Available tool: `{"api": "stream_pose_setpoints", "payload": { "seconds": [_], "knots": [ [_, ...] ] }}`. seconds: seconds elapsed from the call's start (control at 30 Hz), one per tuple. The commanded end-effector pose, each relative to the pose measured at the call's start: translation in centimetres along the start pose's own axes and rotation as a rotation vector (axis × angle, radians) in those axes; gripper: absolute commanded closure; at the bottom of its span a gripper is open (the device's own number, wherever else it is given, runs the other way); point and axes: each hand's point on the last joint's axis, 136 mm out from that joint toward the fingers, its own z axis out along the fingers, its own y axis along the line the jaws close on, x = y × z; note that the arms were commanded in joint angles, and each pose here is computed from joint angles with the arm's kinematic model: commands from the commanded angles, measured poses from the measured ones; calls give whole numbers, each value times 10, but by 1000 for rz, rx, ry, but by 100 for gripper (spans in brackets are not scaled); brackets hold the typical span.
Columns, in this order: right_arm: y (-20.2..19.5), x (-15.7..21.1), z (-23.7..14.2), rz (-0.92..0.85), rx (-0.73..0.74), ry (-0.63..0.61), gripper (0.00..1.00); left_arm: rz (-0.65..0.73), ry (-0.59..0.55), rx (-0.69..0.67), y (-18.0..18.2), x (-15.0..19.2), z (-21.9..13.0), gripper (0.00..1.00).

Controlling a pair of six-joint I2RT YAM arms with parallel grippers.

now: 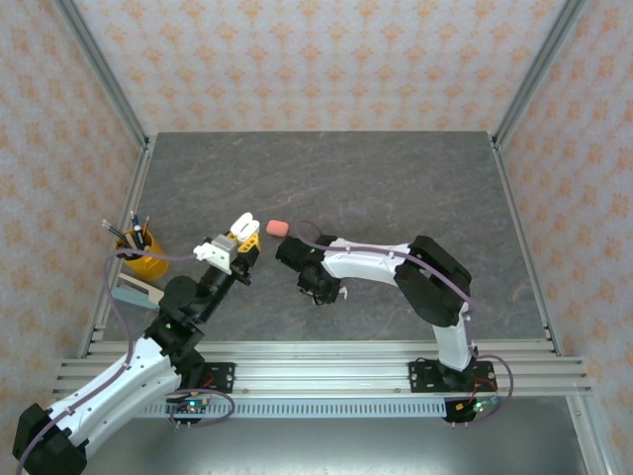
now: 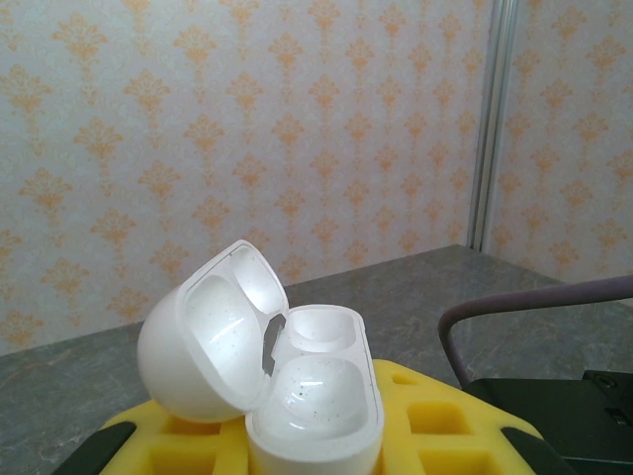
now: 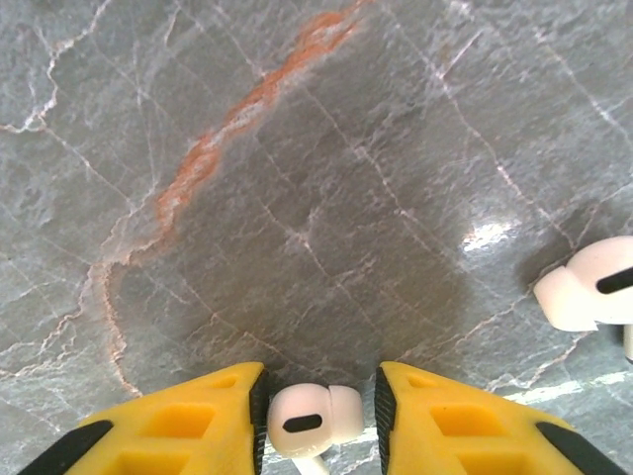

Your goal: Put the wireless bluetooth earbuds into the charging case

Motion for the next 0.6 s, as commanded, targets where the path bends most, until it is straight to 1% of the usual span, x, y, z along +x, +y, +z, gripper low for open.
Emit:
{"api": "stream_pose_setpoints", "payload": {
  "seconds": [0.0, 0.27, 0.37, 0.57],
  "knots": [
    [4, 11, 14, -22, -4, 22, 65, 13, -44, 0, 1, -19, 2, 100],
    [7, 13, 11, -45, -20, 32, 61, 15, -41, -2, 2, -18, 2, 100],
    [7, 15, 7, -61, -25, 30, 57, 15, -39, 0, 1, -18, 2, 100],
    [2, 17, 8, -69, -13, 34, 56, 16, -36, 1, 1, -17, 2, 100]
  ]
}}
